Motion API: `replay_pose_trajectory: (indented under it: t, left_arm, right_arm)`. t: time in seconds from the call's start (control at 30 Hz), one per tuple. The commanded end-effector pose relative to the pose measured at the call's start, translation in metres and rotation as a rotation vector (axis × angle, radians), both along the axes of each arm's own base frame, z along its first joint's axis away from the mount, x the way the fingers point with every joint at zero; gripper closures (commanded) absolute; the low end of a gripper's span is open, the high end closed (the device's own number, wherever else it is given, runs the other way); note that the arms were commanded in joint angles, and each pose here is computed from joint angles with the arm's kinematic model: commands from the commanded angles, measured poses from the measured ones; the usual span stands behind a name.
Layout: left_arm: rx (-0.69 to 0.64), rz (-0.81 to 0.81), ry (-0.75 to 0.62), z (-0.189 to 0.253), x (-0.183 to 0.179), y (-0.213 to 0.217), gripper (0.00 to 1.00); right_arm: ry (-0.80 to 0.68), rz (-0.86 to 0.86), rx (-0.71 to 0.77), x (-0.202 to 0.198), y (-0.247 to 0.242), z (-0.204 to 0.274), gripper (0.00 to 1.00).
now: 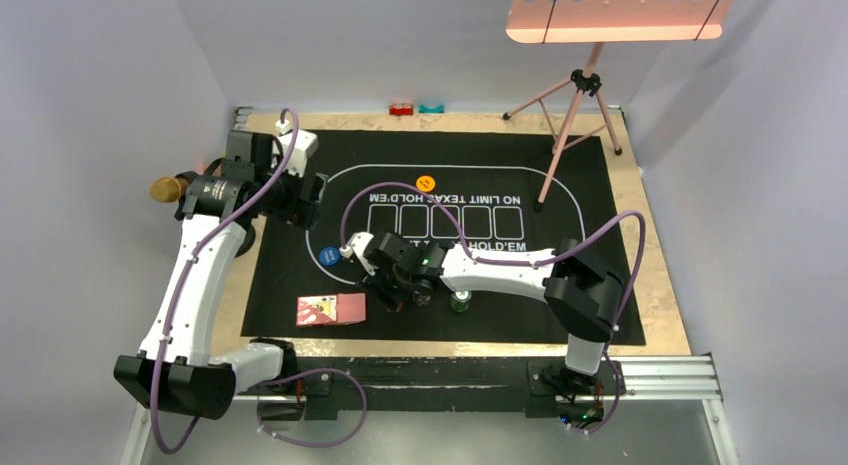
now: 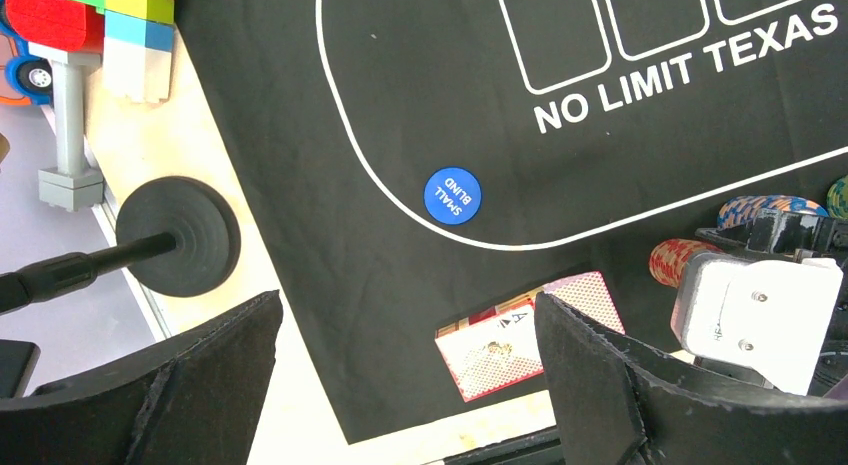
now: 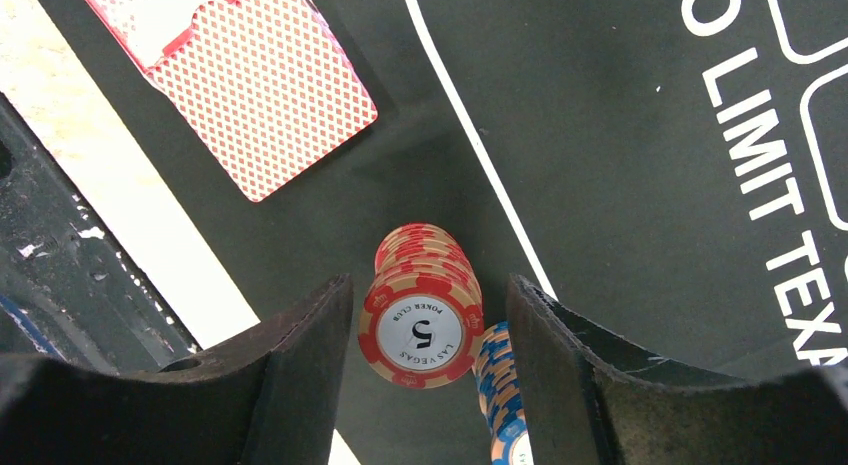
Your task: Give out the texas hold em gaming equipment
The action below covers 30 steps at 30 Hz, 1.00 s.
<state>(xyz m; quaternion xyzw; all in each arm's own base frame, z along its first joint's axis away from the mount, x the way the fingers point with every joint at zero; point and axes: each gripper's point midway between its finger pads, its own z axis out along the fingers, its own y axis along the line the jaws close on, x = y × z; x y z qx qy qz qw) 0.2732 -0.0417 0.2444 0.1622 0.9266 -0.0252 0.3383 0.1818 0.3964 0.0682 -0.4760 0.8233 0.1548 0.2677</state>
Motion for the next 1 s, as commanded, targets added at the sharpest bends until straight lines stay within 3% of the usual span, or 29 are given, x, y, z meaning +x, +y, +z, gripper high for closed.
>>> replay_pose_trajectory:
  t: [0.0, 0.37, 0.73, 0.97]
  left_arm:
    - [0.000, 0.005, -0.073, 0.023, 0.002, 0.003, 0.00]
    - [-0.001, 0.009, -0.083, 0.025, -0.001, 0.003, 0.00]
    - [0.002, 0.016, -0.087, 0.025, -0.001, 0.005, 0.00]
    - [0.007, 0.011, -0.082, 0.023, -0.003, 0.005, 0.00]
  right_arm:
    - [-0.016, -0.002, -0.011, 0.001, -0.001, -0.002, 0.38]
    - [0.004, 0.001, -0.041, -0.003, -0.007, -0.013, 0.41]
    - [-0.027, -0.018, -0.021, 0.001, -0.008, -0.006, 0.53]
    - [-0.028, -0.012, 0.004, 0.001, -0.004, 0.007, 0.48]
